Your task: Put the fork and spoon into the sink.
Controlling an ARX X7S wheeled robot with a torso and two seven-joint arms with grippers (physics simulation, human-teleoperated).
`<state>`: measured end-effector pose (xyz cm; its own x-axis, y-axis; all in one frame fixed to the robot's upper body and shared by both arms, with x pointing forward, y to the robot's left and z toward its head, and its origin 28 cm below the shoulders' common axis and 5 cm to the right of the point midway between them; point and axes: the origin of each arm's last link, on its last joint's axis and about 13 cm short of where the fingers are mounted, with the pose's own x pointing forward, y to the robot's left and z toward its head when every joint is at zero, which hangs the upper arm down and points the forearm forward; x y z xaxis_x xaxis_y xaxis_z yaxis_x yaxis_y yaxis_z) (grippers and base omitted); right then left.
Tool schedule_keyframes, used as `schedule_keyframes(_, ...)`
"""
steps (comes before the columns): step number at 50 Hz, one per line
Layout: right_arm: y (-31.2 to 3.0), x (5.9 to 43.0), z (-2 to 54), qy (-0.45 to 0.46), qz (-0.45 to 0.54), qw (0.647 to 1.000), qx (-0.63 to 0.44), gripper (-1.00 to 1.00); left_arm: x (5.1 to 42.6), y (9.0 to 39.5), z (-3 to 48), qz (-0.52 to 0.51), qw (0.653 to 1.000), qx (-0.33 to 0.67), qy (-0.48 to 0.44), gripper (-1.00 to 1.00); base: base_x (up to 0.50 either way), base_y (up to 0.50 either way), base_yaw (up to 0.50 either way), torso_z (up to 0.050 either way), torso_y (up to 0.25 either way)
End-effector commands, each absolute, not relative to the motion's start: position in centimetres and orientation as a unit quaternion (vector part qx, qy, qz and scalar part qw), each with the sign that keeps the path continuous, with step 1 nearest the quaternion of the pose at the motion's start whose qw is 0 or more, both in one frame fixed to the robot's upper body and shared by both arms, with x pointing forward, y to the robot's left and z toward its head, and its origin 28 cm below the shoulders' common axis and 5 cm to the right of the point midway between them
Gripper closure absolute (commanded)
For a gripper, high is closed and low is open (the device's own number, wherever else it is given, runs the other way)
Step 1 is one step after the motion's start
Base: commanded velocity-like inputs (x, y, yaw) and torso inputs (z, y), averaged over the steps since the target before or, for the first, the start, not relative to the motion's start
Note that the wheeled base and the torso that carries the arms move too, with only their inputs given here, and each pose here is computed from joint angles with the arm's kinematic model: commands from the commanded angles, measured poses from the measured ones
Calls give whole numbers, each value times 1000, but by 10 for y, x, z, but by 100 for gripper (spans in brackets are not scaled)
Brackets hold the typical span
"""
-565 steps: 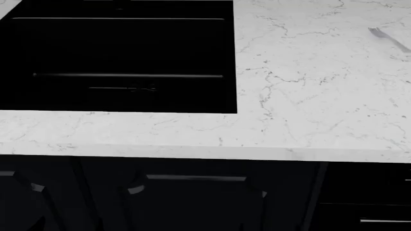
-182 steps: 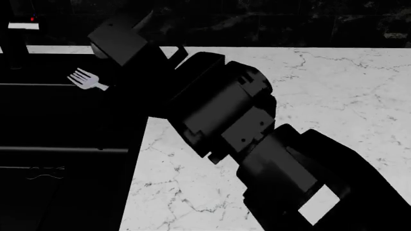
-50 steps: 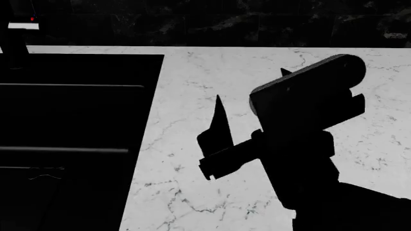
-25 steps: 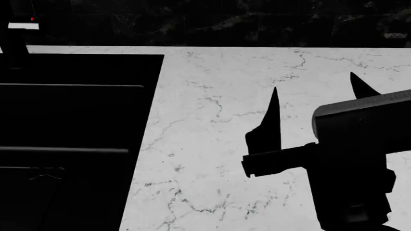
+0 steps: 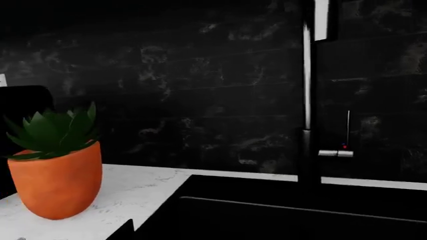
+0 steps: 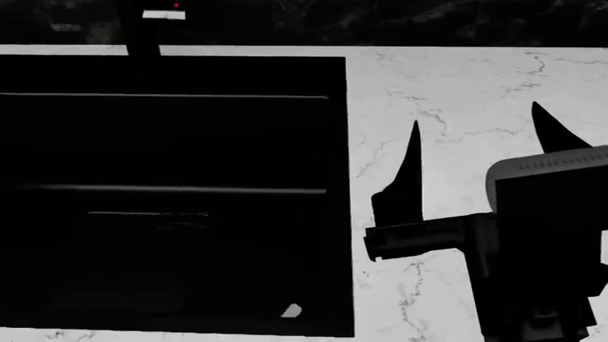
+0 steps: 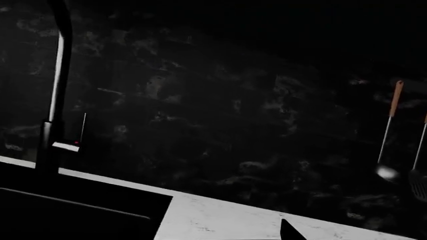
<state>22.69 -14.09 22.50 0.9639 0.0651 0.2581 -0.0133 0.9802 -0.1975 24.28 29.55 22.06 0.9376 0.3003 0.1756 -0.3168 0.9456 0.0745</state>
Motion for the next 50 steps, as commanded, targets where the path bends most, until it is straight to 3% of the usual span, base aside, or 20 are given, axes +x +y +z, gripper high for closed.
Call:
schedule_keyframes(1,-142,224,225,-136,22,987,-87,-100,240,293,223,151,984,51,-85,-100,-250,500,0,0,0)
schedule_keyframes(24,-138,227,231,-161,53,982,-82,-100,239,294,221,152,984,50,-83,-100,-43,500,0,0,0)
schedule_keyframes(38,-142,222,229,-181,43,981,-49,-100,240,292,221,150,984,50,-82,-100,259,480,0,0,0)
schedule_keyframes(50,-144,218,227,-168,29,985,-37,-100,241,291,221,147,985,51,-82,-100,279,142,0,0,0)
